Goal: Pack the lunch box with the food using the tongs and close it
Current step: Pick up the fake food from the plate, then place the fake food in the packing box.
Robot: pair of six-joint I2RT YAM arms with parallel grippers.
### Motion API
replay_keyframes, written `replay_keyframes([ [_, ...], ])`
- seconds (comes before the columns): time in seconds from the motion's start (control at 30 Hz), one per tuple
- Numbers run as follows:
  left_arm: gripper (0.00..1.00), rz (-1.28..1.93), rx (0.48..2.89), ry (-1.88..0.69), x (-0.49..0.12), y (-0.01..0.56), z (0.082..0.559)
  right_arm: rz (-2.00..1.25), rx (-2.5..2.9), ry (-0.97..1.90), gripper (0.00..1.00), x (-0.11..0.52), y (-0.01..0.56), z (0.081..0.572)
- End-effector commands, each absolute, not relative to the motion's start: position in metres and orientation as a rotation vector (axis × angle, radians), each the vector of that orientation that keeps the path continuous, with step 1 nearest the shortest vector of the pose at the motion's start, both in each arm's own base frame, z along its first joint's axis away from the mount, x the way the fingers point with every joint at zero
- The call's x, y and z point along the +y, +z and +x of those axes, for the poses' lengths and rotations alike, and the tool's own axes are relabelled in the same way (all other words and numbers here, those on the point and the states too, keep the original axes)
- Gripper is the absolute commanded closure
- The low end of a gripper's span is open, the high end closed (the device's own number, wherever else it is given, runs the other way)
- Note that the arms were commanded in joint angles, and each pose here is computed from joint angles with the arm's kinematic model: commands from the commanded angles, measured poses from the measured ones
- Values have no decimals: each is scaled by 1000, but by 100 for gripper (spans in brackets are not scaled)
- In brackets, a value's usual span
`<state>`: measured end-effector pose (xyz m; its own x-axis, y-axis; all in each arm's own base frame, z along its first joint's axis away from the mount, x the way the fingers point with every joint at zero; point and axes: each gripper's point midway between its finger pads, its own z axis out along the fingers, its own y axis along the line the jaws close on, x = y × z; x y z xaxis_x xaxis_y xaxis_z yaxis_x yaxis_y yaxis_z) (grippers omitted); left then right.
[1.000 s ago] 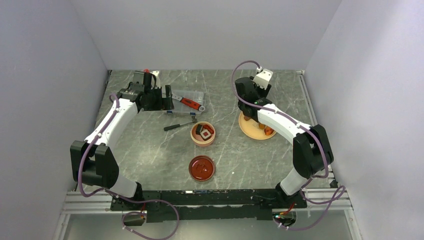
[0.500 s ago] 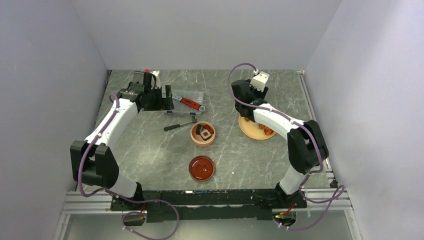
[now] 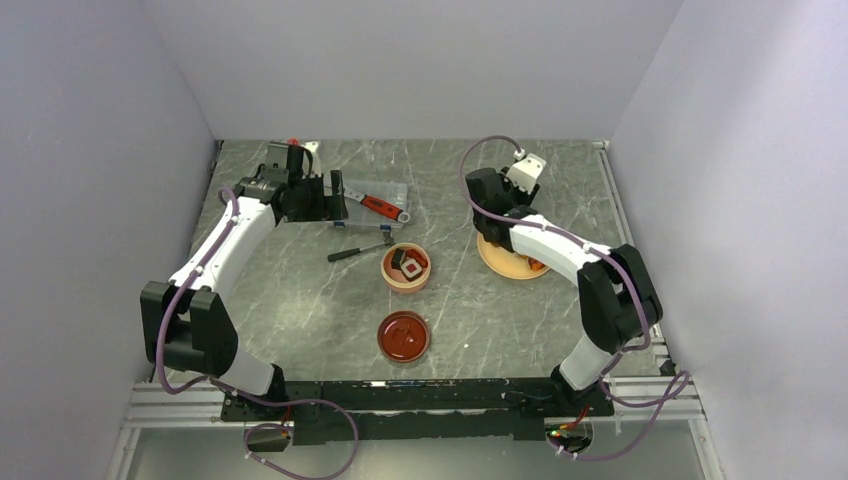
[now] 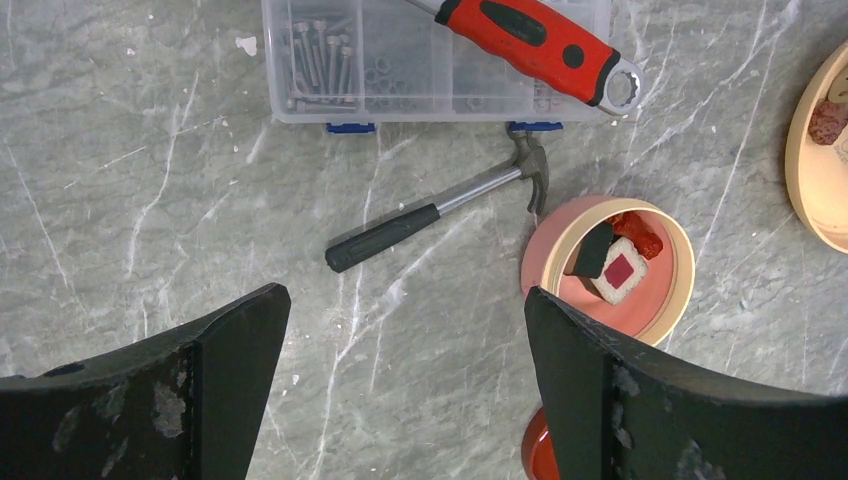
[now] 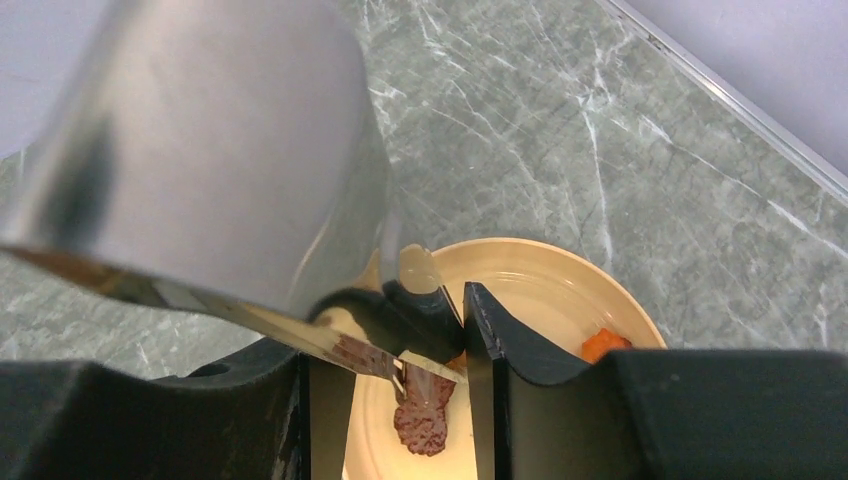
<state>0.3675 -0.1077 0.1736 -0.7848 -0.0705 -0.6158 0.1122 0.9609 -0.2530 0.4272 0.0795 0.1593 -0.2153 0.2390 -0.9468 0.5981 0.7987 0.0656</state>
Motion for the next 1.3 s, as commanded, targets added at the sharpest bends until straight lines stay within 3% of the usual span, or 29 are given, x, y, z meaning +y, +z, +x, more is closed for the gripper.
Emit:
replay_keyframes([
  [0.0,7,36,2406,-382,-109,185,375,644,1785,-329,61,77,165,420],
  [0.27,7,36,2405,-385,-110,186,374,557,1778,-255,69,77,191,406],
  [0.63,7,34,2399,-388,-110,187,374,389,1801,-179,72,83,233,387],
  [1.03,7,32,2396,-372,-108,188,374,-118,1778,264,72,229,292,347],
  [1.27,7,29,2399,-364,-107,187,374,-140,1785,311,72,282,298,339],
])
